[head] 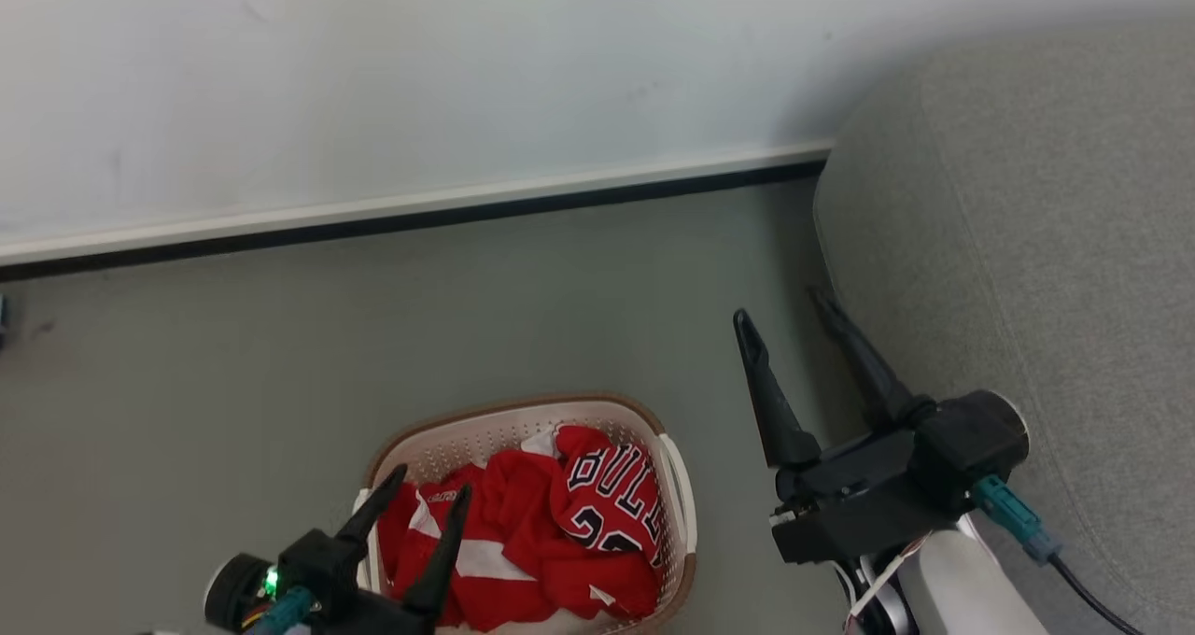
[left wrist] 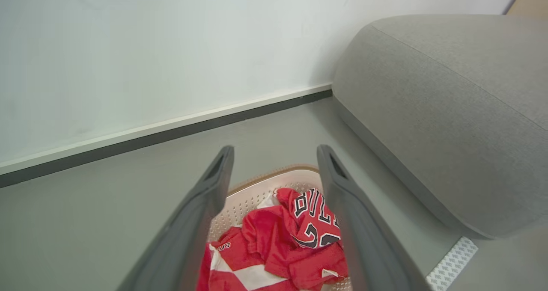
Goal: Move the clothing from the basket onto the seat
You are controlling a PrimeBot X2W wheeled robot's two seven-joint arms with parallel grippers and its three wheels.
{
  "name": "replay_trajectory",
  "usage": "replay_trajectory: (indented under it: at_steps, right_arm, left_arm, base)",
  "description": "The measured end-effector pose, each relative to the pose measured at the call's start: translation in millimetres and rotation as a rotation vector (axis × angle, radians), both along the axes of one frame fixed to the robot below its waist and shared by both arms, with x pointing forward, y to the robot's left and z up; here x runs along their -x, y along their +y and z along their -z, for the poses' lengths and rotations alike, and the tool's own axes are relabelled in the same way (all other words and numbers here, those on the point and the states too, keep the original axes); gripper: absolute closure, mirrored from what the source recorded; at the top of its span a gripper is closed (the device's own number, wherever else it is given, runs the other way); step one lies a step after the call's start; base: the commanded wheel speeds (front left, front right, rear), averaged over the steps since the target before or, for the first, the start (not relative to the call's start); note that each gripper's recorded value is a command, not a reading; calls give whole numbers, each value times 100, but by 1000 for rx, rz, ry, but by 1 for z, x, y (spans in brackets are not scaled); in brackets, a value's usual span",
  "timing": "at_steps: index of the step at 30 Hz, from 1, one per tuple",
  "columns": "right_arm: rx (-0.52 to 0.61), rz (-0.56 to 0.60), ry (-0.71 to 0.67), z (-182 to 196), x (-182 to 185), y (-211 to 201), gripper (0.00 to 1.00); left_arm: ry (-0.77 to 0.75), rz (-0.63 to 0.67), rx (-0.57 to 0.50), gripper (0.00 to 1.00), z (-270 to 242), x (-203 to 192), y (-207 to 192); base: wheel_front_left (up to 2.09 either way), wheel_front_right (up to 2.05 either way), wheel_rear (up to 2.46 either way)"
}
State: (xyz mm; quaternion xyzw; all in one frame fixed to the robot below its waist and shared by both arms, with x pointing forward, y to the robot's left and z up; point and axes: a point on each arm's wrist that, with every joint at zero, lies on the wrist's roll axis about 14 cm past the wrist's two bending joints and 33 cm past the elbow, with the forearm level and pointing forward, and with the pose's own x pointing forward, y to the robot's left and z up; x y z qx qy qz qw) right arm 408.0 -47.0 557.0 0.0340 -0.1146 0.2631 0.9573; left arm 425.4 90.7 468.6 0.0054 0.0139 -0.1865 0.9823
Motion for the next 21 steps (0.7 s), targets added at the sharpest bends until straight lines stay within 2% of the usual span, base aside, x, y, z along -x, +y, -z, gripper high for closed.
replay_trajectory:
  at_steps: [16,21]
  right_arm:
    - [-21,37,-36,15,-74,-5,0]
    - [-12,67,-22,34,-94,-14,0]
  left_arm:
    - [174,241,-42,0,94,-73,-57]
    - [232,325,-42,0,133,-91,-81]
  base:
    - [0,0,0]
    - [0,0,0]
